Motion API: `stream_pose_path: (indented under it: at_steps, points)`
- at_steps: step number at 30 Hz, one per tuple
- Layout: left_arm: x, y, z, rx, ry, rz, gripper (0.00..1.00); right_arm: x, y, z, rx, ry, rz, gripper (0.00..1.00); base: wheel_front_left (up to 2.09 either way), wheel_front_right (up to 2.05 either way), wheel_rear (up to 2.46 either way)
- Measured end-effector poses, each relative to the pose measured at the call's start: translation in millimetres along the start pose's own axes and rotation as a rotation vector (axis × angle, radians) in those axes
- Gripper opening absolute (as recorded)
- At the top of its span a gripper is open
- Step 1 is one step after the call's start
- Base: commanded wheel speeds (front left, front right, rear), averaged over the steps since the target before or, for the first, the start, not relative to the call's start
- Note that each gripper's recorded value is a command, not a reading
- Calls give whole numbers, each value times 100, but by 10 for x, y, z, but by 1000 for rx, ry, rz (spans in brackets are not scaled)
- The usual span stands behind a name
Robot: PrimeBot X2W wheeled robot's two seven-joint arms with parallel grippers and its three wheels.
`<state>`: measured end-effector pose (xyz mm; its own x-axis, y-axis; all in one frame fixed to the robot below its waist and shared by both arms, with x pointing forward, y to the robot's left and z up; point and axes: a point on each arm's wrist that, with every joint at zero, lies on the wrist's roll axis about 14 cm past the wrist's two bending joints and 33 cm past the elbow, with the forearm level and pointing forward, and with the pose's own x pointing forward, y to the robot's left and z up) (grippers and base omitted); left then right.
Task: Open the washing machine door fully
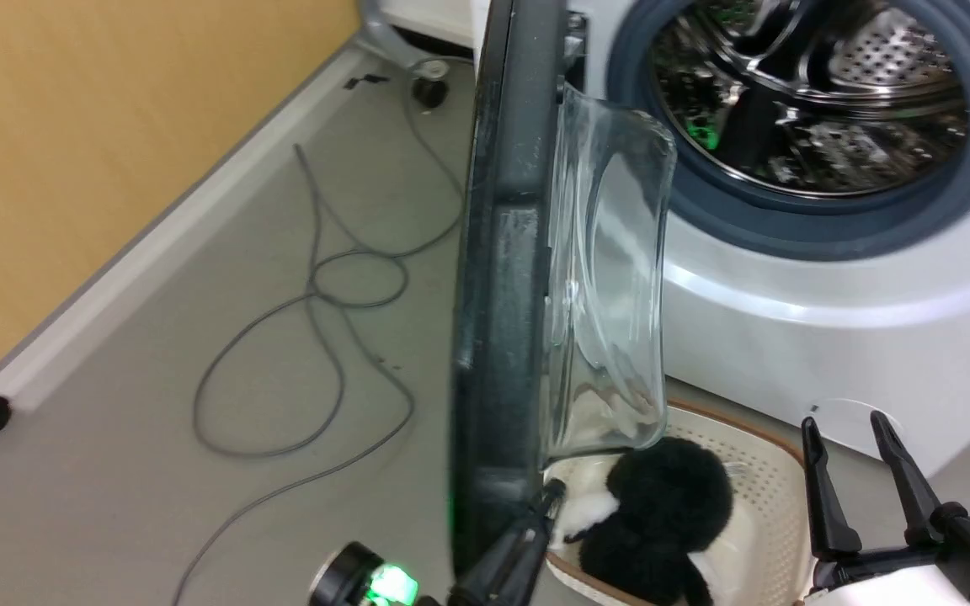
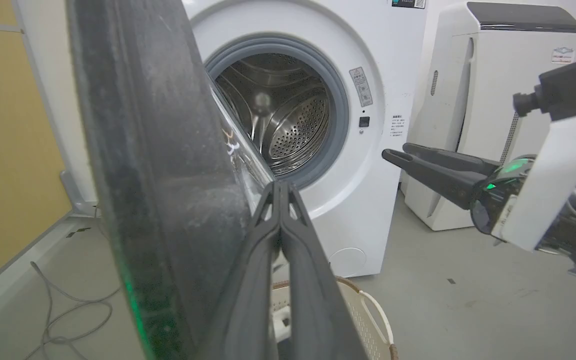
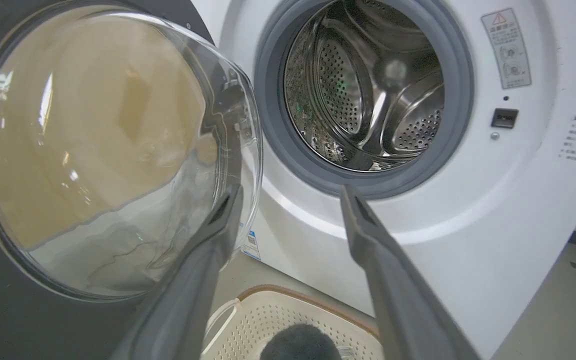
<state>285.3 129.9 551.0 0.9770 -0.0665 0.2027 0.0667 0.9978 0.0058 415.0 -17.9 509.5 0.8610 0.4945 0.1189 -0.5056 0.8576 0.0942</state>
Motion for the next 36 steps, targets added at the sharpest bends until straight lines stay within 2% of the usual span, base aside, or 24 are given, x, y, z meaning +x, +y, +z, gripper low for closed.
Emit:
stream_pose_path:
  at_steps: [6, 23, 36]
  points:
    - [-86, 368, -42, 41, 25, 122, 0, 101, 124, -39, 13, 3, 41, 100, 0, 0, 0]
    - [-439, 1599, -61, 140, 79, 537, 0, 166, 80, -205, 27, 33, 36, 100, 0, 0, 0]
    - [-232, 2345, -105, 131, 70, 720, 0, 308, -58, -379, 1, 49, 26, 100, 0, 0, 0]
